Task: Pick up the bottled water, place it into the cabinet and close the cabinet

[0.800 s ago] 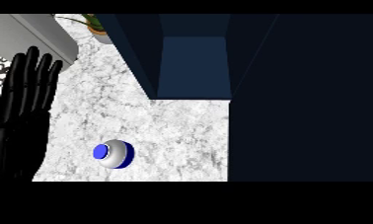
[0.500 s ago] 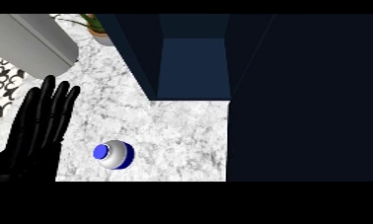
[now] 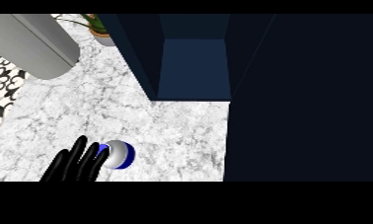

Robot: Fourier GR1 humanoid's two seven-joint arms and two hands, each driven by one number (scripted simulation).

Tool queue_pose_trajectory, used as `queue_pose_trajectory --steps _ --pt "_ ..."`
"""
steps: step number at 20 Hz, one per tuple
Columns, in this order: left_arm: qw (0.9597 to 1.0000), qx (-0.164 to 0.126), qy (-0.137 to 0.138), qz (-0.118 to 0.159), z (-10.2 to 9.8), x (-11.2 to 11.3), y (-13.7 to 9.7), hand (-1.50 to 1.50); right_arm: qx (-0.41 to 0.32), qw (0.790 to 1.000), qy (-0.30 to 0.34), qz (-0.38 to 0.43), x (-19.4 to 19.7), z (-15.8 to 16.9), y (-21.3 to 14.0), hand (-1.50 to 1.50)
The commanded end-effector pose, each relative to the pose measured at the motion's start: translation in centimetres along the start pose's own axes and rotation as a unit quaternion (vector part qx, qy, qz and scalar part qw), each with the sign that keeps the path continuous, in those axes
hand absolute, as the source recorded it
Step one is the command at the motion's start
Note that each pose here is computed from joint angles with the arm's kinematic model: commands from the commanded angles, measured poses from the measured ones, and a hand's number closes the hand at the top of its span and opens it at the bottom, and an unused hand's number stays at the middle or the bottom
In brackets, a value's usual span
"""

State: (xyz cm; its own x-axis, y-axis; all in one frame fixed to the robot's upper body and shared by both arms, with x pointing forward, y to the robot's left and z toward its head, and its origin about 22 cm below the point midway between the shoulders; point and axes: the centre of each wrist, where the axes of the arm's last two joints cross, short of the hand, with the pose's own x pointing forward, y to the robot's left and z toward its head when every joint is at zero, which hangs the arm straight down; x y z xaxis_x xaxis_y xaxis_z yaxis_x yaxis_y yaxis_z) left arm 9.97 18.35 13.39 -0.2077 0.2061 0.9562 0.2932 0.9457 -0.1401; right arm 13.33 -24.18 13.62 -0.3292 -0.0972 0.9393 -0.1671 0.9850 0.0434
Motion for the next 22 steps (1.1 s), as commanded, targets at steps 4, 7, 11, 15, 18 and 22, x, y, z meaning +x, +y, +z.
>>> queue_pose_trajectory --steps 4,7,11,15,18,22 --pt "0.9995 -0.015 0.005 0.027 2.5 2.6 -2.5 -1.50 0.019 1.000 0.016 -0.005 2.5 2.0 -0.9 -1.50" --pt "0.9996 -0.006 0.015 0.023 3.2 3.6 -2.4 -1.50 0.013 1.000 0.012 -0.008 2.9 3.3 -0.4 -1.50" --pt "0.9999 -0.007 0.011 0.010 3.8 3.5 -1.9 -1.50 0.011 1.000 0.017 -0.015 4.0 3.0 -0.2 -1.50" --pt "0.9995 -0.002 0.018 0.024 4.8 5.6 -1.8 -1.50 0.006 1.000 0.008 -0.006 3.9 3.3 -0.4 -1.50" --pt "0.9996 0.005 0.019 0.019 4.8 4.0 -1.9 -1.50 0.019 1.000 0.005 -0.005 4.0 3.4 -0.7 -1.50" --pt "0.9994 0.014 0.021 0.024 4.9 4.1 -2.1 -1.50 0.010 1.000 0.016 -0.012 4.1 4.2 -0.6 -1.50"
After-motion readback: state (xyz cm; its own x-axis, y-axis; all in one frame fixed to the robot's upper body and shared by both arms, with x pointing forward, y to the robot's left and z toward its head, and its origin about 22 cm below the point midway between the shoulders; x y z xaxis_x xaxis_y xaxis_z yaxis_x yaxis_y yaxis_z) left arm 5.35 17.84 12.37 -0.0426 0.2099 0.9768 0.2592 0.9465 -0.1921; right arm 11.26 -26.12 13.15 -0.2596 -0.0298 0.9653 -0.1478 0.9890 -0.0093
